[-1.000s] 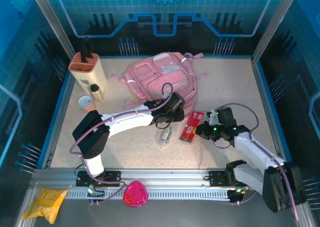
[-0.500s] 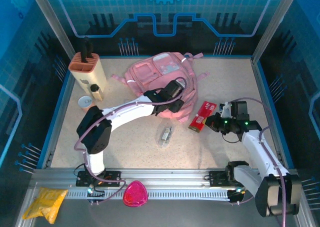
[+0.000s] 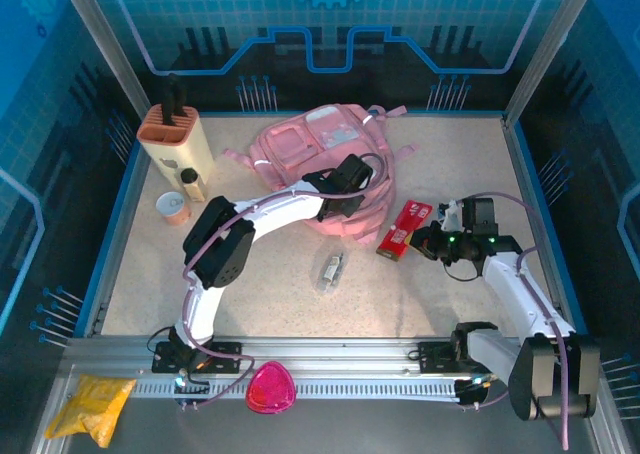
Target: Pack the student bag
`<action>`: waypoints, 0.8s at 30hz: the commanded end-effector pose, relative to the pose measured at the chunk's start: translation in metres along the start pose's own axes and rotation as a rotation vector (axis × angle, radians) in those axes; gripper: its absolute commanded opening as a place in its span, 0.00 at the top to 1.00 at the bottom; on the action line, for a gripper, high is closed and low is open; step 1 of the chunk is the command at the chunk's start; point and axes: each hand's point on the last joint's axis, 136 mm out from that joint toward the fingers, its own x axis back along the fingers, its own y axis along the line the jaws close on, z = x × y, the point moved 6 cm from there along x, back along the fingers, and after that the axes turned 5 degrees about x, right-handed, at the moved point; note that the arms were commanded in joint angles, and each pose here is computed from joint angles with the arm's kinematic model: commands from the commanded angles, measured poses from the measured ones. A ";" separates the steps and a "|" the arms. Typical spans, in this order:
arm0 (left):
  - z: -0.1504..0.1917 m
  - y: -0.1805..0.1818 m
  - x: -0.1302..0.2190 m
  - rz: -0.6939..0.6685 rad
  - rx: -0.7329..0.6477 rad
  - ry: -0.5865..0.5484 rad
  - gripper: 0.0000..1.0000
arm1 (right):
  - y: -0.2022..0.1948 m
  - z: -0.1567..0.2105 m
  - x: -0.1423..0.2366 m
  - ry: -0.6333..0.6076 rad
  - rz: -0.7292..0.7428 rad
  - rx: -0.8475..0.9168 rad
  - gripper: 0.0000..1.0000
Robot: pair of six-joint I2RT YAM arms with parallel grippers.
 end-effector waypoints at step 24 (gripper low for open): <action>-0.072 0.040 0.083 -0.022 0.177 -0.179 1.00 | 0.052 -0.053 -0.016 -0.017 -0.160 0.057 1.00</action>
